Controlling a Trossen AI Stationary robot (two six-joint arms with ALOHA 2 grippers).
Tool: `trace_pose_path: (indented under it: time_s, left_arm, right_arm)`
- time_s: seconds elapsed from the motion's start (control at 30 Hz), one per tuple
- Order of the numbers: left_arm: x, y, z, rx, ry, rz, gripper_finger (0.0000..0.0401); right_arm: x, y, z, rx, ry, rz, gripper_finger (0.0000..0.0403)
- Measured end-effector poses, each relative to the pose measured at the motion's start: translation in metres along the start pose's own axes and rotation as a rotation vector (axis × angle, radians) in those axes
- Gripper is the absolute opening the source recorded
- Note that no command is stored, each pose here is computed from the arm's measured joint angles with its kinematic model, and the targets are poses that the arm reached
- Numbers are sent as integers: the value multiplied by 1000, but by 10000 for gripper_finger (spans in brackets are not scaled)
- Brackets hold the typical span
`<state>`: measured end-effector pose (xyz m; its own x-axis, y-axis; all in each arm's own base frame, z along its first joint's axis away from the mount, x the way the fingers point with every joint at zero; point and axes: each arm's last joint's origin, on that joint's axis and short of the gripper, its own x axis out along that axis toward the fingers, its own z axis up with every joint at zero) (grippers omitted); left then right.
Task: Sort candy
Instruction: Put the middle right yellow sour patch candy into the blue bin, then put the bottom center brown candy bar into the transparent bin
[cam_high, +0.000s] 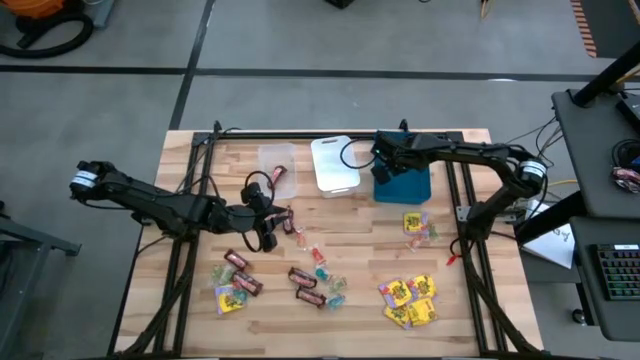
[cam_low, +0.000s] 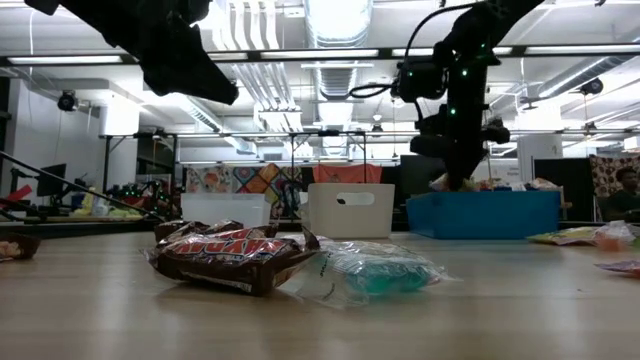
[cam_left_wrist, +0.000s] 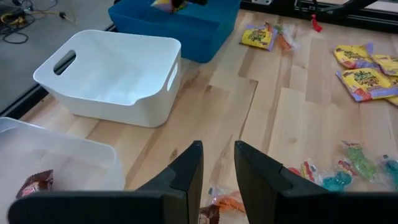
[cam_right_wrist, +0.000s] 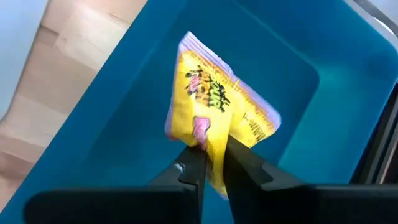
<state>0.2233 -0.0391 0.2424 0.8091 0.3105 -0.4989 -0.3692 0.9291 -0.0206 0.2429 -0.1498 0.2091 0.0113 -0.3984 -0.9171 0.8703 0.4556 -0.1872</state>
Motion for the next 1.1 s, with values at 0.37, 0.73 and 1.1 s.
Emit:
trace_pose_path:
  time_s: [0.37,0.73,1.1]
  left_arm:
    - [0,0,0,-14,4,1,75]
    - [-6,-6,-17,-120,177,-80,75]
    - [-24,-26,-38,-198,355,-189,75]
  right_arm:
    - [-1,-1,1,20,-14,-6,79]
    - [-37,-2,-11,5,-44,126,79]
    - [-116,25,-67,-172,-204,413,79]
